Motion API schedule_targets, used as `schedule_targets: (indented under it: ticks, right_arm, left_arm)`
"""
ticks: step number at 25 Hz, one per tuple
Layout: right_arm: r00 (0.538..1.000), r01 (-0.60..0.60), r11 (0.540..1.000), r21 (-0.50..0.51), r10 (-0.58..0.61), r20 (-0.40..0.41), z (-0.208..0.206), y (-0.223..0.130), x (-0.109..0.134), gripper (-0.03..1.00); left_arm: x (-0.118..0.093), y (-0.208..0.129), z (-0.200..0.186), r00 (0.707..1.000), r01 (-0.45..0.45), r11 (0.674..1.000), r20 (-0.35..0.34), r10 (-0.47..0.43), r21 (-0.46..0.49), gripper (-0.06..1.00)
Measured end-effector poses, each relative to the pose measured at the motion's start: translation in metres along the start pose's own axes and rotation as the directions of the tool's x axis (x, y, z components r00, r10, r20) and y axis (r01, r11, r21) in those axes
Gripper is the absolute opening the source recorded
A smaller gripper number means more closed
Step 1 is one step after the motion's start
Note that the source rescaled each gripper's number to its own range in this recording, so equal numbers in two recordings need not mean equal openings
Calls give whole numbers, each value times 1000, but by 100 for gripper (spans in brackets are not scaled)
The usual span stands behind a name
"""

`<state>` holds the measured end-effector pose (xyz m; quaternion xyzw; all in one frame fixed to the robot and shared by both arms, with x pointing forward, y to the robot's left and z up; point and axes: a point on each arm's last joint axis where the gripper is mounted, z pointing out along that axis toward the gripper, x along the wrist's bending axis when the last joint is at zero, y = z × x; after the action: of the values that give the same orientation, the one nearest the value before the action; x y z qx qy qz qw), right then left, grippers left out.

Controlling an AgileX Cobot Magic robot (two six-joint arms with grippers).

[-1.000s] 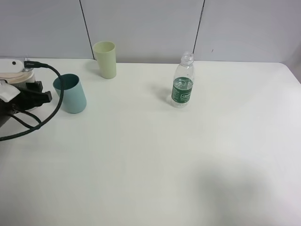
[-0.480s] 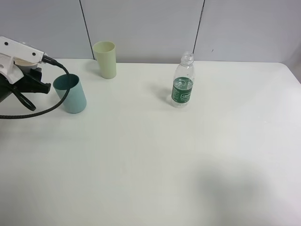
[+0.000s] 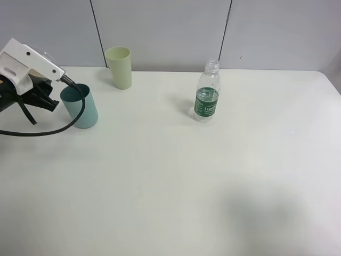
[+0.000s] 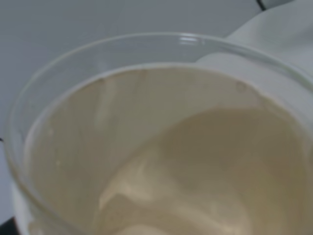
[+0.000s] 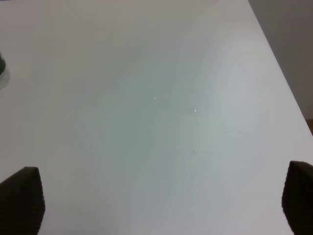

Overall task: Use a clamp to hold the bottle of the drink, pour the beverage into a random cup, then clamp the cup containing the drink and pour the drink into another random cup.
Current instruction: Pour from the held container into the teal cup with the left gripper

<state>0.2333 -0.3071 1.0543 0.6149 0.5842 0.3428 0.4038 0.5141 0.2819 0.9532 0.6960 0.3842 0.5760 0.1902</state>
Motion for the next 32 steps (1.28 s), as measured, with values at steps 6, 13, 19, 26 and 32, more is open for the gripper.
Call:
schedule_targets:
  ticks: [6, 13, 19, 26, 32]
  right_arm:
    - [1000, 0, 1000, 0, 0, 0, 0, 0, 0, 100]
    - [1000, 0, 1000, 0, 0, 0, 0, 0, 0, 100]
    - [1000, 0, 1000, 0, 0, 0, 0, 0, 0, 100]
    - [1000, 0, 1000, 0, 0, 0, 0, 0, 0, 100]
    - [1000, 0, 1000, 0, 0, 0, 0, 0, 0, 100]
  left_arm:
    - [-2, 1, 0, 998, -56, 998, 23, 56, -17, 0]
    - [-2, 2, 0, 991, -133, 991, 25, 133, -23, 0]
    - [-3, 2, 0, 987, -160, 987, 26, 161, -24, 0]
    - [-2, 1, 0, 975, -220, 975, 21, 220, -18, 0]
    - [-1, 0, 0, 969, -247, 969, 10, 247, -4, 0]
